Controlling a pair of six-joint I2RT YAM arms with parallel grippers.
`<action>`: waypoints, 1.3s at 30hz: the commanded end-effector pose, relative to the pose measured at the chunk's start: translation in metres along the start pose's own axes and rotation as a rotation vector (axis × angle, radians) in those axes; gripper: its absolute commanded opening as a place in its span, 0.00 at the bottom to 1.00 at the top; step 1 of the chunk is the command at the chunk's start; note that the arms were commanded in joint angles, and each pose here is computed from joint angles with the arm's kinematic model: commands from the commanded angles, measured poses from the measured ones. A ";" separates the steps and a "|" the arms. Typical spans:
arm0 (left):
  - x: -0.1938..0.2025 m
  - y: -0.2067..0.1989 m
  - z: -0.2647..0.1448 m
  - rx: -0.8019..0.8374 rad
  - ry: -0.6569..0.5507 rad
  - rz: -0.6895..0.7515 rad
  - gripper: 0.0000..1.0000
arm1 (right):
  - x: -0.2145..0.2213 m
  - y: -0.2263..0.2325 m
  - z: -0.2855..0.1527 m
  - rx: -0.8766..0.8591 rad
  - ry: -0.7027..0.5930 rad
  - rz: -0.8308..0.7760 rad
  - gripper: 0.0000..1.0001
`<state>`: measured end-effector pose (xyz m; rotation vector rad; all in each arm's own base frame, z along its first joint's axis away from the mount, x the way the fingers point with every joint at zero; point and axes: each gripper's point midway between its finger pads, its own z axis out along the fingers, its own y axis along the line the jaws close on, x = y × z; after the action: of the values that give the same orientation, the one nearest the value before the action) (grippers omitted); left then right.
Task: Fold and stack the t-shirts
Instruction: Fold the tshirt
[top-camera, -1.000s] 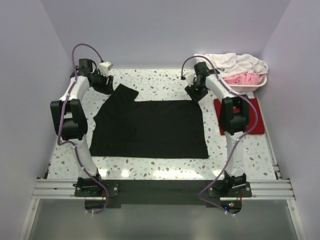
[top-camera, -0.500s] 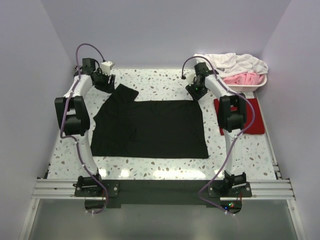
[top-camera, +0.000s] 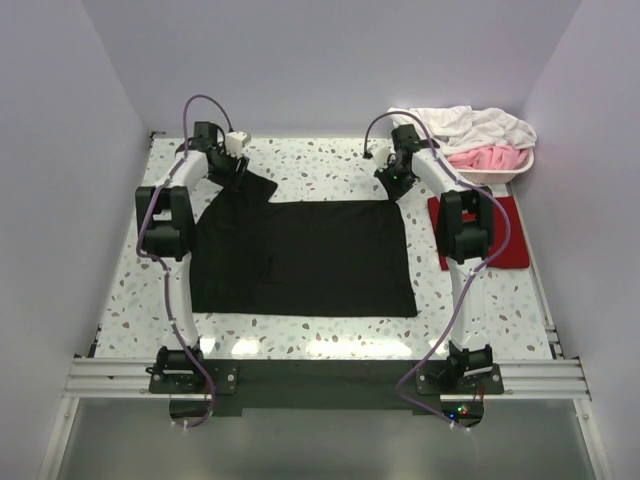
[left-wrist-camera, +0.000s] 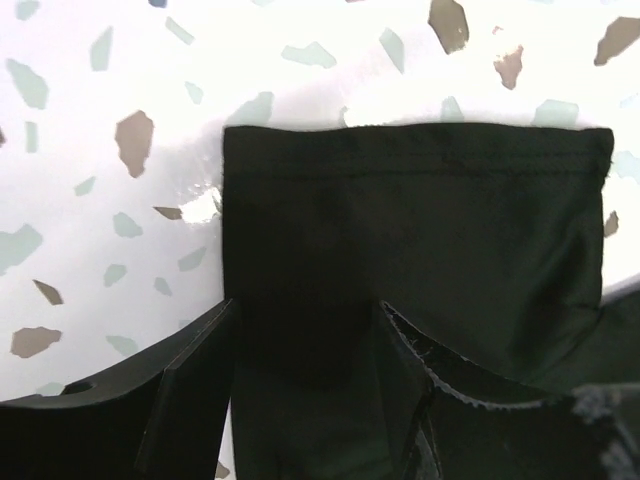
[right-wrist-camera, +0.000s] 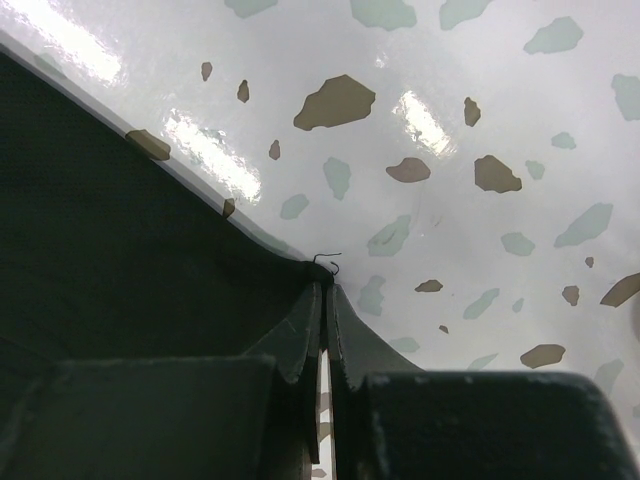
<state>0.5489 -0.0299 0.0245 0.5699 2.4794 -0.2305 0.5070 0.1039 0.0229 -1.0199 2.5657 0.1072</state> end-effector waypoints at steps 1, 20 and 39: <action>-0.026 0.024 -0.005 -0.104 -0.064 -0.018 0.59 | 0.010 0.005 0.010 -0.039 0.026 -0.004 0.00; -0.004 0.020 0.015 -0.049 0.004 -0.041 0.41 | 0.012 -0.001 0.008 0.000 0.030 -0.005 0.00; -0.006 0.030 -0.018 -0.013 -0.032 -0.185 0.52 | 0.014 0.000 0.006 0.003 0.030 -0.012 0.00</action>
<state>0.5673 -0.0132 0.0232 0.4250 2.4900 -0.2399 0.5068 0.1033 0.0217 -1.0271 2.5572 0.1027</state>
